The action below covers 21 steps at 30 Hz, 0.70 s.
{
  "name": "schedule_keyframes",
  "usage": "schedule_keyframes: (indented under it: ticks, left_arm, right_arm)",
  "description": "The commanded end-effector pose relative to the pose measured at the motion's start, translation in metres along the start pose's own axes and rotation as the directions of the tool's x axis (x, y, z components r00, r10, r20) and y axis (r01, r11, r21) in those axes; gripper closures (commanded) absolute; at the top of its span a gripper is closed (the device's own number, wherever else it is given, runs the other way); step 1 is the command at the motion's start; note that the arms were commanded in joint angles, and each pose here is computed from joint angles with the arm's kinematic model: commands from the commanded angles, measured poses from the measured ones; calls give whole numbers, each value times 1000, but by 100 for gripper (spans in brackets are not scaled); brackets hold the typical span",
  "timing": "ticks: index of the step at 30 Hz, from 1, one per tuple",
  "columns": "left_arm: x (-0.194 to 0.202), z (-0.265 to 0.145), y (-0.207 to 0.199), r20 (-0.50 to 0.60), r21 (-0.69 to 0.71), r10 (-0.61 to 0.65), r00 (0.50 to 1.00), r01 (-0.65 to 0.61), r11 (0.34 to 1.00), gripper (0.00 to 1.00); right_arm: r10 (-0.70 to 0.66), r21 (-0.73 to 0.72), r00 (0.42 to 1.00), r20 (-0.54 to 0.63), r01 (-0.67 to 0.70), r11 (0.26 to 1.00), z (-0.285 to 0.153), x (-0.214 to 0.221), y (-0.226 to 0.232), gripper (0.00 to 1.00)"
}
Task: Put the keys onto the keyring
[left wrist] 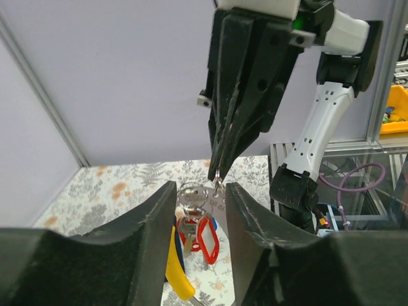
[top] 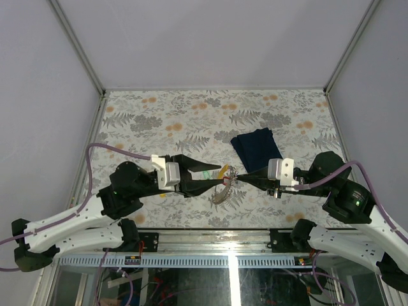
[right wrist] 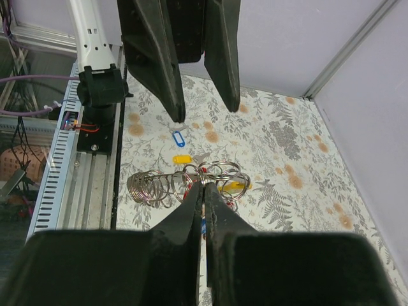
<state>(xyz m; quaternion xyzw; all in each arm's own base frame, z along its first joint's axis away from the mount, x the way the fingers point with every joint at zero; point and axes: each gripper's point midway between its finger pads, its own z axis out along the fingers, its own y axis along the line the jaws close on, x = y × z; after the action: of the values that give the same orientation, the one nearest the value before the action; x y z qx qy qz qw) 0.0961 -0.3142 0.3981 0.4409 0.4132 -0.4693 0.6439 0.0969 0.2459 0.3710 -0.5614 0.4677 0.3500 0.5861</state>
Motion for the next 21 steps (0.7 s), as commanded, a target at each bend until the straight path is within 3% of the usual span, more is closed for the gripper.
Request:
schedule_keyframes:
  ticks: [1,8,21]
  left_arm:
    - [-19,2,-17,35,119,53,998,-57,991,67]
    - [-6,7,-23,-4,165,37,999,-35,986,71]
    - [2,18,-14,-40,125,12,999,-7,992,71]
  right_arm:
    - [-57,26,995,86,55,998,-1,-28,-9,100]
    - [-59,58,994,92,54,997,0,-30,-15,100]
    - [-57,57,993,99,51,997,1,-29,-15,100]
